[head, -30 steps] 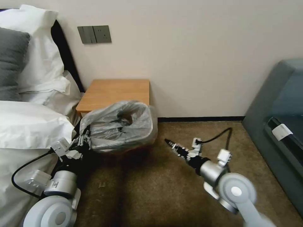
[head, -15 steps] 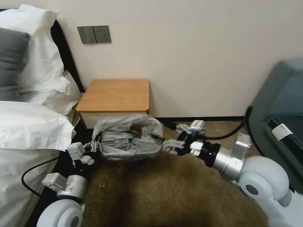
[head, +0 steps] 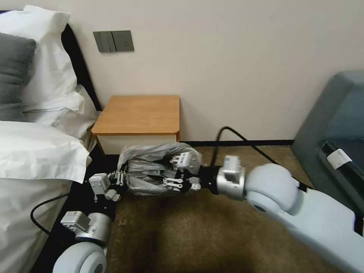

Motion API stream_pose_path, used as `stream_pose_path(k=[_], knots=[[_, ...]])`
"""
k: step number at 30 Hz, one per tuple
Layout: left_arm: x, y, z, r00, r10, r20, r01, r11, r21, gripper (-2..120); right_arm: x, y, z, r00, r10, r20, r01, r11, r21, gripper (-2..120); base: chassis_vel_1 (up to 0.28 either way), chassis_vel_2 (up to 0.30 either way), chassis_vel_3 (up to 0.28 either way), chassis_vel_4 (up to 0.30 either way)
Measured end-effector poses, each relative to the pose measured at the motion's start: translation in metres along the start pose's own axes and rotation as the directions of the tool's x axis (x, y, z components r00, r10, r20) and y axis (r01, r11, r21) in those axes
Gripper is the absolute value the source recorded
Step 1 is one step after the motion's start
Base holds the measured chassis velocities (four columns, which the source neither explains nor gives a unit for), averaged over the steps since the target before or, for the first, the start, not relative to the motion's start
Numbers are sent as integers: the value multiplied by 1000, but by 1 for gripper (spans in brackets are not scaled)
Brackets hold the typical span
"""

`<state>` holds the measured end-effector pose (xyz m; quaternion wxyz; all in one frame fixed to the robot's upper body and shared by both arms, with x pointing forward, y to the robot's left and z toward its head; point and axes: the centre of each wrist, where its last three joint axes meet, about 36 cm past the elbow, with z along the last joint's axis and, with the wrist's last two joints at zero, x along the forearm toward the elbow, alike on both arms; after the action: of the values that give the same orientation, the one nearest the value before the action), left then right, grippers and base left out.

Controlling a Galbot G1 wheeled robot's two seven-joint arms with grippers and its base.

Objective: Pick up the garbage bag from the table and place it over the trash can.

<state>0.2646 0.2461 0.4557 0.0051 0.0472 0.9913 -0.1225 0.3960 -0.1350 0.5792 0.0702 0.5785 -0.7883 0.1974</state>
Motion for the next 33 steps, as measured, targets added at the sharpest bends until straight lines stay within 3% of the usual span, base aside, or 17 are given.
stream_pose_path(k=[6, 16, 33], knots=[[2, -2, -1, 1000, 7, 3, -7, 999, -39, 9, -28, -8, -5, 994, 30, -103, -27, 999, 24, 0, 0, 0, 0, 0], [3, -5, -2, 1000, 16, 4, -16, 999, -52, 9, -53, -13, -5, 983, 64, -169, -52, 996, 77, 0, 0, 0, 0, 0], [6, -9, -6, 999, 46, 8, -45, 998, -47, 9, -99, -17, 23, 962, 82, -262, -57, 993, 102, 0, 0, 0, 0, 0]])
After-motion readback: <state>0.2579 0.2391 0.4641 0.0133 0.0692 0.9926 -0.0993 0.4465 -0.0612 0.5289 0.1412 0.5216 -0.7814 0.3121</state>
